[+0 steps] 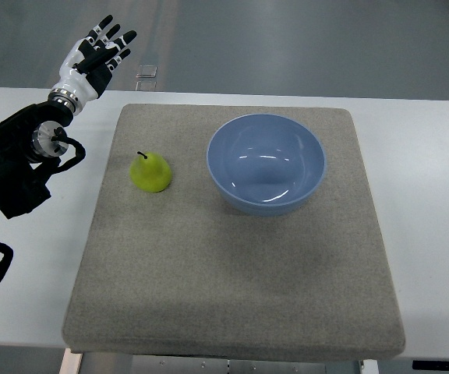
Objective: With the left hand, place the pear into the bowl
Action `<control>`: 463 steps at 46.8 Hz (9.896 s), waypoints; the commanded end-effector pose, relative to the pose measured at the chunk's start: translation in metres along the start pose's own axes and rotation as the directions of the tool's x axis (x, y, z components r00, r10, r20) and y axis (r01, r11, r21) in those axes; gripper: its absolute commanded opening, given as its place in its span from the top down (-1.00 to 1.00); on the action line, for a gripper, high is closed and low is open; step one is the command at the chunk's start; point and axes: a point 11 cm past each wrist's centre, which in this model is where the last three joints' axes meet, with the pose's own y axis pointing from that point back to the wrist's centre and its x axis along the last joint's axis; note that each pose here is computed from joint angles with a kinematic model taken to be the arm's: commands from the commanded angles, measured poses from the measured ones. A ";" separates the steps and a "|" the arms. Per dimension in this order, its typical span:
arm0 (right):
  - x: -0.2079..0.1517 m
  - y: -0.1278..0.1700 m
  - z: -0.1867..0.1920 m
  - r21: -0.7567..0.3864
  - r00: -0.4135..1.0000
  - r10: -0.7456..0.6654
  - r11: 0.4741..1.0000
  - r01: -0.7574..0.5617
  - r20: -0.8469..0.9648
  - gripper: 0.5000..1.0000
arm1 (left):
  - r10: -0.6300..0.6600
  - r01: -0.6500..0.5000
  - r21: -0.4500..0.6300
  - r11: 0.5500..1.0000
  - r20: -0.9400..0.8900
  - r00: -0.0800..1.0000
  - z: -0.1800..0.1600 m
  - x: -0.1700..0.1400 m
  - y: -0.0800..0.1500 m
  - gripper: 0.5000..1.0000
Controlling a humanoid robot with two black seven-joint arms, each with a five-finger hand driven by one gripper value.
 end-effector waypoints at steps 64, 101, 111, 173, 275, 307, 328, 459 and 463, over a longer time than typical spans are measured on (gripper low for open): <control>0.000 0.000 0.000 0.000 1.000 0.000 1.000 0.000 0.000 -0.70 | -0.597 0.350 0.484 0.802 0.677 0.431 0.097 -0.008 0.071 -0.96; 0.000 0.000 0.000 0.000 1.000 0.000 1.000 0.000 0.000 -0.70 | -0.705 0.258 0.705 0.661 0.701 -0.110 0.076 -0.044 0.090 -0.93; 0.000 0.000 0.000 0.000 1.000 0.000 1.000 0.000 0.000 -0.69 | -0.707 0.221 0.746 0.629 0.666 -0.237 0.059 -0.054 0.088 -0.91; 0.000 0.000 0.000 0.000 1.000 0.000 1.000 0.000 0.000 -0.70 | -0.631 0.158 0.777 0.610 0.596 -0.497 -0.013 -0.067 0.076 -0.90; 0.000 0.000 0.000 0.000 1.000 0.000 1.000 0.000 0.000 -0.70 | -0.478 0.317 0.685 0.656 0.702 -0.527 0.036 -0.136 0.060 1.00; 0.000 0.000 0.000 0.000 1.000 0.000 1.000 0.000 0.000 -0.70 | -0.406 0.493 0.675 0.550 0.731 -0.548 0.021 -0.226 0.065 1.00; 0.000 0.000 0.000 0.000 1.000 0.000 1.000 0.000 0.000 -0.70 | -0.485 0.465 0.707 0.533 0.705 -0.517 -0.023 -0.218 0.059 1.00; 0.000 0.000 0.000 0.000 1.000 0.001 1.000 -0.001 0.000 -0.70 | -0.275 0.230 0.200 0.952 0.888 0.369 0.057 -0.064 -0.016 -0.86; 0.000 0.000 0.000 0.000 1.000 0.000 1.000 0.000 0.000 -0.70 | -0.228 0.183 0.159 0.970 0.855 0.466 0.056 -0.048 -0.016 -0.86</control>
